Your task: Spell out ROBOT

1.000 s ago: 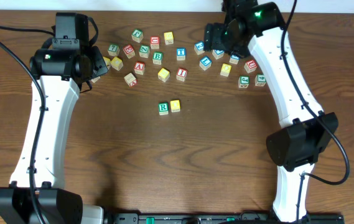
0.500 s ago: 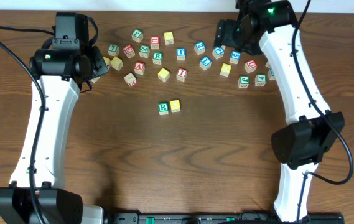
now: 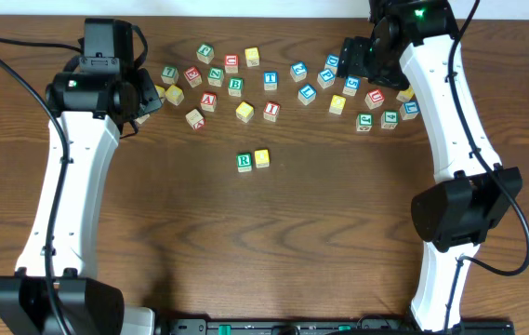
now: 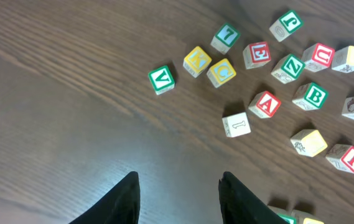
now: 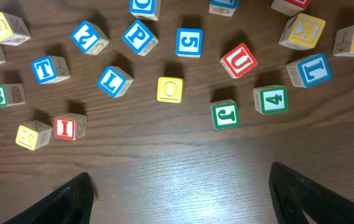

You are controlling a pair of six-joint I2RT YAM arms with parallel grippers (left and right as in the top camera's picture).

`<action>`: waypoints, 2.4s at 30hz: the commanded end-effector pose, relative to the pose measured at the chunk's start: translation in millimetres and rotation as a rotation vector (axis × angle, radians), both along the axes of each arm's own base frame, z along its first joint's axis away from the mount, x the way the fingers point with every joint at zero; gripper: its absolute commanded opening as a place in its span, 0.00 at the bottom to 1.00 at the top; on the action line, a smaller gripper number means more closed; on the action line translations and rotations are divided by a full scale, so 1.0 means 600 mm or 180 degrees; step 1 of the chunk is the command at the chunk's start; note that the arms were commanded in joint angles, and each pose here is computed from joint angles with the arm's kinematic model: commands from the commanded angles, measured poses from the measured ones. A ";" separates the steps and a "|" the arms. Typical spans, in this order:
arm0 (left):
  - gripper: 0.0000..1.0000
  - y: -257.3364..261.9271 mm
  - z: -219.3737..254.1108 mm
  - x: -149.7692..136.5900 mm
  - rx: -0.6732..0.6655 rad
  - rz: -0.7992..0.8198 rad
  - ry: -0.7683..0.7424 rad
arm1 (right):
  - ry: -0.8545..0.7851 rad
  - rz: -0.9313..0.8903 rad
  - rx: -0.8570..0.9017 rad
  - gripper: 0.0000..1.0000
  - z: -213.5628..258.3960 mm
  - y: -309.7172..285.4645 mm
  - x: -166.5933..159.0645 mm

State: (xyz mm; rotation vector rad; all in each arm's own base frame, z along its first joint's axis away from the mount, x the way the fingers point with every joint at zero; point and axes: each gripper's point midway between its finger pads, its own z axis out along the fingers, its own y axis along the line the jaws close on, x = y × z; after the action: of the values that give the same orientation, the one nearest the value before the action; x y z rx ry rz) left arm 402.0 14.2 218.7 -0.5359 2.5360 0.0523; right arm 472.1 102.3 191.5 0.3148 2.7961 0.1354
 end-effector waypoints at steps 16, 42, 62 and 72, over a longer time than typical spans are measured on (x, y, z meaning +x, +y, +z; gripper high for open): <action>0.41 -0.168 -0.047 0.196 -0.0175 -0.0937 -0.0101 | -0.0026 0.0052 0.0014 0.87 0.003 -0.001 0.005; 0.41 -0.289 -0.277 0.277 -0.0012 -0.1327 0.0338 | 0.0109 0.0132 -0.0136 0.91 -0.004 -0.069 -0.003; 0.48 -0.265 -0.309 0.284 0.0334 -0.1396 0.0414 | 0.0127 0.0183 -0.0155 0.91 -0.005 -0.070 -0.005; 0.48 -0.260 -0.332 0.265 0.0346 -0.1402 0.0583 | 0.0128 0.0183 -0.0157 0.91 -0.005 -0.070 -0.005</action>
State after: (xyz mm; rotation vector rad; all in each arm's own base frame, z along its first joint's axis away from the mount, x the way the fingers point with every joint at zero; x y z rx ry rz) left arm 564.3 -147.3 35.3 0.0625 2.7234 0.0404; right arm 466.7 62.3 187.5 0.2412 2.8507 0.0834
